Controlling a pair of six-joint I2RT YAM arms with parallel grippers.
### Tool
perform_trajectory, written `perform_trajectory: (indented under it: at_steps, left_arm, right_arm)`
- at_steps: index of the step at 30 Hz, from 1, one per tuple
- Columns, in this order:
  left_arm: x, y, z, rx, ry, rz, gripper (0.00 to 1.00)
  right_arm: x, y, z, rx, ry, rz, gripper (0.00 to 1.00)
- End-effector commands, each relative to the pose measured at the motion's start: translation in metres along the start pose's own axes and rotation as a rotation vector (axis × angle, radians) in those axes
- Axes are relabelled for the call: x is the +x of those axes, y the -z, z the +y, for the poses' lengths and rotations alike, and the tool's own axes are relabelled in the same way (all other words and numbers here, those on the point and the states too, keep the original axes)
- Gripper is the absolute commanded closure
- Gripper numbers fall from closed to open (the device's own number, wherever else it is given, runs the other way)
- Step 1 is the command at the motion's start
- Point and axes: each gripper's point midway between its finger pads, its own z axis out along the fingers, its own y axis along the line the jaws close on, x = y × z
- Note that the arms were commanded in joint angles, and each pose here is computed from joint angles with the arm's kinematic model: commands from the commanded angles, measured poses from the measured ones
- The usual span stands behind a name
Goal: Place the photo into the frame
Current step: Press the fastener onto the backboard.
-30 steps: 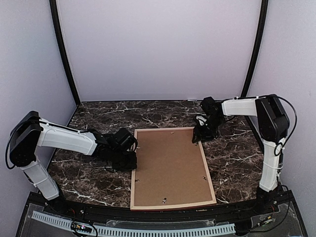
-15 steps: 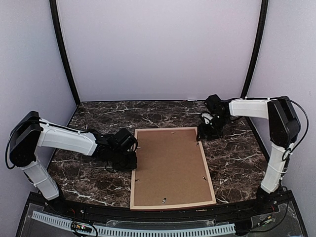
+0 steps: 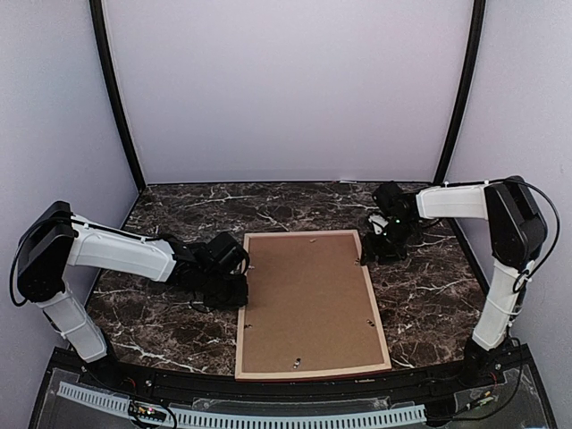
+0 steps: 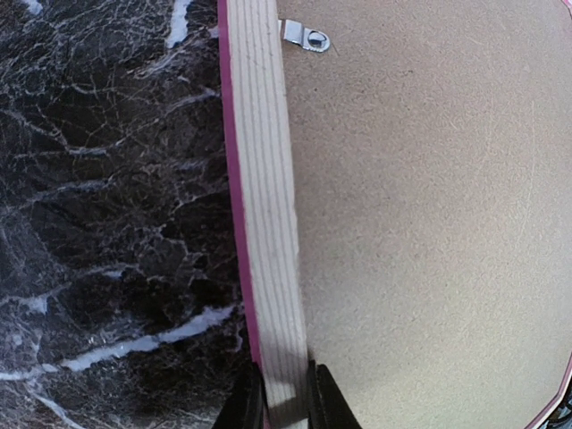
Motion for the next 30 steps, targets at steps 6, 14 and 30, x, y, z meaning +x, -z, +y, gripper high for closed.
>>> perform_trajectory:
  at_steps: [6,14,30]
  left_arm:
    - [-0.001,0.003,-0.007,0.033,-0.02,-0.013,0.92]
    - [0.0,0.003,-0.006,0.031,-0.023,-0.011,0.92]
    - [0.002,0.002,-0.004,0.021,-0.034,-0.004,0.93]
  right_arm:
    - [-0.001,-0.01,0.006,-0.005,-0.008,0.0,0.43]
    - [0.002,-0.016,0.001,0.042,-0.02,0.01,0.44]
    - [-0.029,-0.018,-0.005,0.113,-0.051,-0.07,0.47]
